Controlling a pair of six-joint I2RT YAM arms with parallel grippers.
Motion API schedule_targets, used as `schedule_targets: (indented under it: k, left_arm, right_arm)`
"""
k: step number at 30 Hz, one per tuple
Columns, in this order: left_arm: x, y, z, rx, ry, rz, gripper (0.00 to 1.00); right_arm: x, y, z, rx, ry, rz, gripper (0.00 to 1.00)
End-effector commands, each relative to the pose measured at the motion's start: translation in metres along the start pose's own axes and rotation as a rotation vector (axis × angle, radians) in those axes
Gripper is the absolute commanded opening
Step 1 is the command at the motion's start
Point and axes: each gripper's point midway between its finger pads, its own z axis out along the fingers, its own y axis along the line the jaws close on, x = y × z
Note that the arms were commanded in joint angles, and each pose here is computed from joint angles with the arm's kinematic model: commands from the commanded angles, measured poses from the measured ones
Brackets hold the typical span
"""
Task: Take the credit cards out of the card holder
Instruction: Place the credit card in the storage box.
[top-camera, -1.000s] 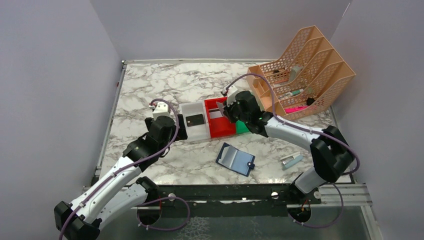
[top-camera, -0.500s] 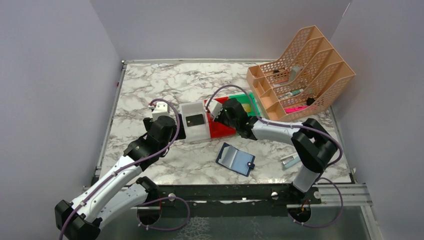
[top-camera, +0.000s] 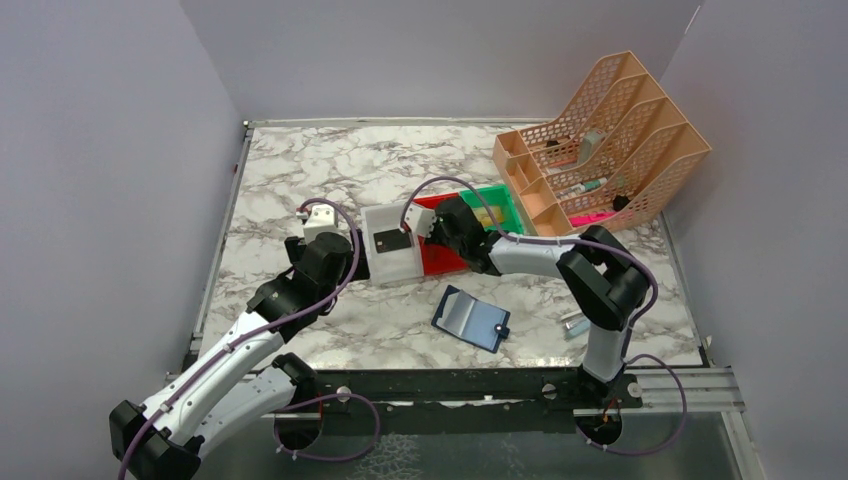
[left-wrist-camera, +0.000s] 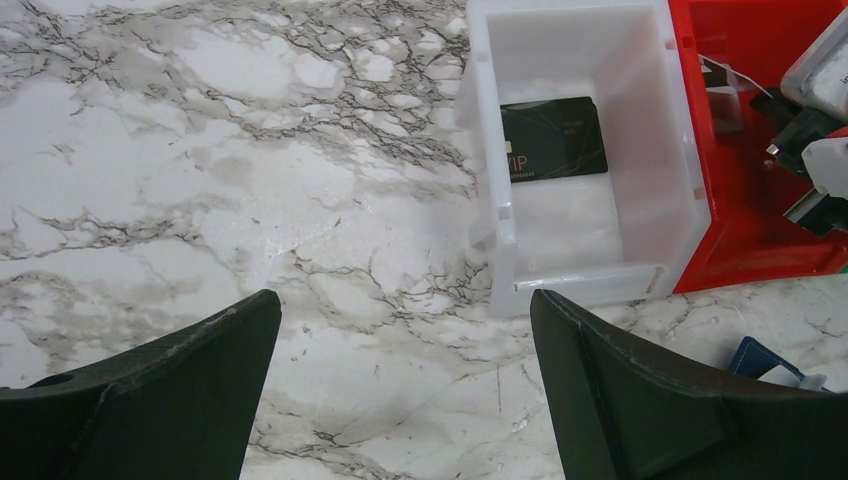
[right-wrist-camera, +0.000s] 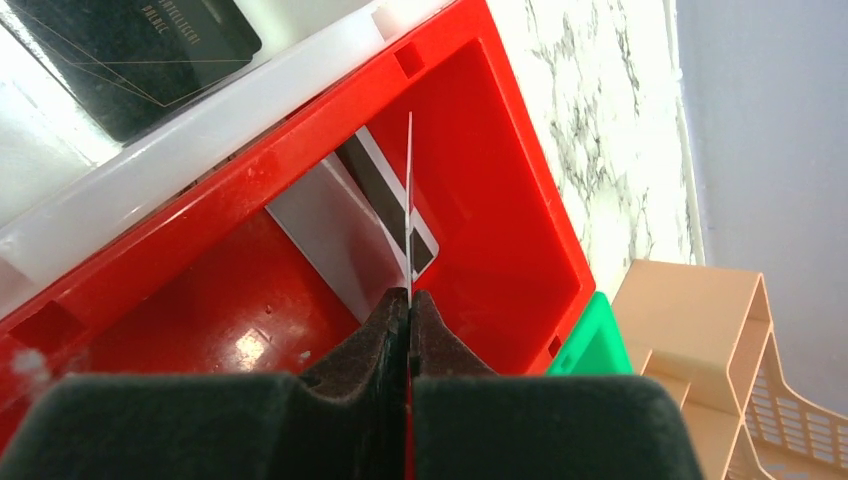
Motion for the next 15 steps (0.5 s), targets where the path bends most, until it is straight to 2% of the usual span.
schedule_targets:
  k: [1, 9, 13, 15]
  left_arm:
    - [-0.007, 0.006, -0.001, -0.028, -0.02, 0.008, 0.99]
    - [-0.006, 0.006, 0.0, -0.027, -0.012, 0.011, 0.99]
    - [-0.005, 0.005, 0.0, -0.026, -0.01, 0.01, 0.99]
    - [-0.004, 0.005, 0.001, -0.025, -0.006, 0.011, 0.99]
  right_arm:
    - [-0.007, -0.003, 0.008, 0.011, -0.014, -0.059, 0.07]
    - [0.001, 0.013, 0.019, -0.057, 0.038, -0.055, 0.11]
    - [-0.004, 0.015, 0.015, -0.086, 0.03, -0.019, 0.17]
    - [-0.005, 0.017, 0.013, -0.101, 0.022, -0.015, 0.25]
